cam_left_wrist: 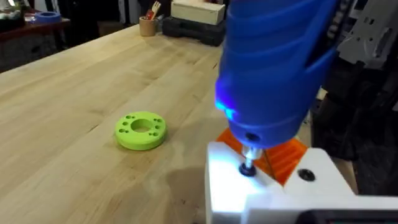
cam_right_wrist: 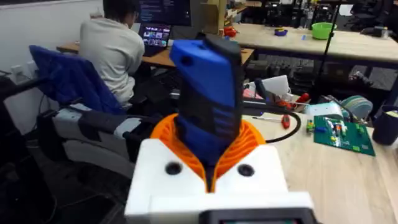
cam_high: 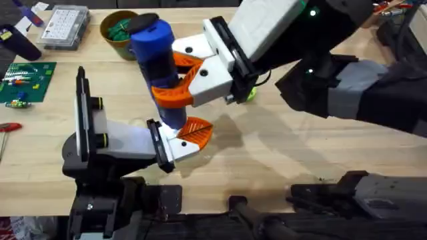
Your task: Pick up the gripper from the table and insert it into the empty holder that is missing its gripper. Then pick up a screw, insert it into the mounting hole, and use the screwdriver to tighten it. Finally, clean up the table by picking up the vegetable and placing it into the bucket.
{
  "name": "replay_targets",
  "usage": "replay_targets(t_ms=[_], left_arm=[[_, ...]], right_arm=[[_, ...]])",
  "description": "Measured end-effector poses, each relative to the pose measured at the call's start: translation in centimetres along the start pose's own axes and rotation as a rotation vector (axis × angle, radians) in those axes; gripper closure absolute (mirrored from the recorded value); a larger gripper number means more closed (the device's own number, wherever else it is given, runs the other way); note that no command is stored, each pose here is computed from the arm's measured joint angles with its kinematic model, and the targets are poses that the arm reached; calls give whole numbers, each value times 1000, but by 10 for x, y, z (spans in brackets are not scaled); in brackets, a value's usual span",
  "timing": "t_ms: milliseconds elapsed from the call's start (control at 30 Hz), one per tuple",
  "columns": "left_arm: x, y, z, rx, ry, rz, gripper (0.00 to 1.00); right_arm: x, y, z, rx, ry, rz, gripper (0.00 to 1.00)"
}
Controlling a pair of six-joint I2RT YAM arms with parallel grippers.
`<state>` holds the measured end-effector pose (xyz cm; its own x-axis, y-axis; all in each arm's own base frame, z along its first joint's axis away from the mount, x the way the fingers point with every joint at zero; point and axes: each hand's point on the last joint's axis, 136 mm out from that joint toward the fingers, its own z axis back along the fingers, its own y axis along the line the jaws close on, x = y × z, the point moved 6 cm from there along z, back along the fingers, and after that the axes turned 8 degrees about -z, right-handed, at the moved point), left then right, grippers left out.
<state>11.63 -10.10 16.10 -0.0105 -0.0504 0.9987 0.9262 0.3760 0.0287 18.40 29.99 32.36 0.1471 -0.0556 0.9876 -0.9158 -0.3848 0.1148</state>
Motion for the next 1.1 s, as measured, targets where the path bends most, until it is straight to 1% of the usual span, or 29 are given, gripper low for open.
replay_targets(t_ms=[467,600,667,767,800,867,933,1000,1100], left_arm=[[0,0,0,0,0,-1,997],[0,0,0,0,0,-1,997],[0,0,0,0,0,0,997],[0,0,0,0,0,-1,997],[0,0,0,0,0,-1,997],[0,0,0,0,0,-1,997],[0,0,0,2,0,0,997],[0,0,0,2,0,0,997],[0,0,0,3,0,-1,997]], right_arm=[[3,0,-1,3,-13,33,992],[4,-1,-2,-11,-21,23,992],[10,-3,-3,-13,-21,5,992],[31,-10,-6,-19,-13,-29,992],[55,-18,-7,-44,9,-78,992],[65,-23,-5,-71,36,-131,992],[67,-28,-3,-110,78,-197,992],[65,-33,0,-187,133,-285,992],[57,-40,10,-364,240,-345,992]])
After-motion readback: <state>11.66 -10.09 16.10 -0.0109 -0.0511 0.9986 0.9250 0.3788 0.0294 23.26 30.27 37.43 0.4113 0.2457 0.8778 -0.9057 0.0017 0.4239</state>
